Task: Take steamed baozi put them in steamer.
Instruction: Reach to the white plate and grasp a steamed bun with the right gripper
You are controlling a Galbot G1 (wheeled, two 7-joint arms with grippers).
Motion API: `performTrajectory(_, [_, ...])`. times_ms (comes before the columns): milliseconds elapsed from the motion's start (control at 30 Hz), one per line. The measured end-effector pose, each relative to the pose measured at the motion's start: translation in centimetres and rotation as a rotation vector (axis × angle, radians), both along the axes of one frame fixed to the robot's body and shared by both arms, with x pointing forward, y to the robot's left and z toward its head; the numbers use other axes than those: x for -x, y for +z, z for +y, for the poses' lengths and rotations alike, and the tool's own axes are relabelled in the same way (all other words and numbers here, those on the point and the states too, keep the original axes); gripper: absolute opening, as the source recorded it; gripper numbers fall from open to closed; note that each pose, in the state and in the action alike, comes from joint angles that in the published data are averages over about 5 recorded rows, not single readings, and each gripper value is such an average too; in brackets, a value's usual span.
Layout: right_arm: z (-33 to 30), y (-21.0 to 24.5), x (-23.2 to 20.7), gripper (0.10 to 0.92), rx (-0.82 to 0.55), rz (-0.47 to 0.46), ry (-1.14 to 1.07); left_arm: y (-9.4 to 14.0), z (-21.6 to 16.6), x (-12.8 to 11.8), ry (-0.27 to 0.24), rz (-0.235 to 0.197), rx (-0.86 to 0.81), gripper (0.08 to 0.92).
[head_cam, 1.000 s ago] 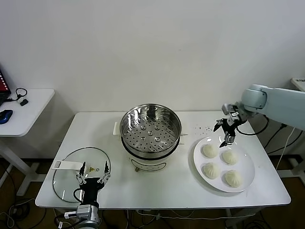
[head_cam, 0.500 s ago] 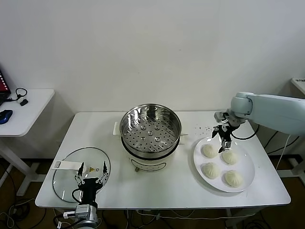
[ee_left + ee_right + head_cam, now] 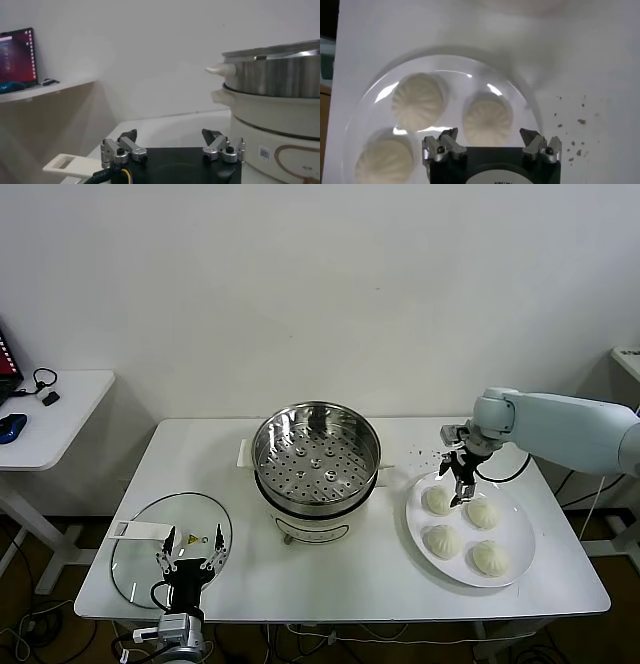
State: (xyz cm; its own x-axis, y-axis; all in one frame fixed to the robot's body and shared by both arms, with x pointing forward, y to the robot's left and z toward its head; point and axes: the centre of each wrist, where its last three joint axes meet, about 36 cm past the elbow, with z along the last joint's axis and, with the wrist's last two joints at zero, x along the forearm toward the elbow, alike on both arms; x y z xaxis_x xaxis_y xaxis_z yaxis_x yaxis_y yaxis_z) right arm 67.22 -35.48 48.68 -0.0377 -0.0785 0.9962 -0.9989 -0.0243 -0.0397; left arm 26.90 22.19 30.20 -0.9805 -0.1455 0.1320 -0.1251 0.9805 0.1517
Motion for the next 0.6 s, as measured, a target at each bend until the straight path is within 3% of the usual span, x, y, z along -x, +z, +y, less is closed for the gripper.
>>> performTrajectory(600, [0.5, -2.2, 0.4, 0.823, -0.002, -0.002, -0.021, -0.2, 0.0, 0.0, 0.000, 0.003, -0.002, 0.823])
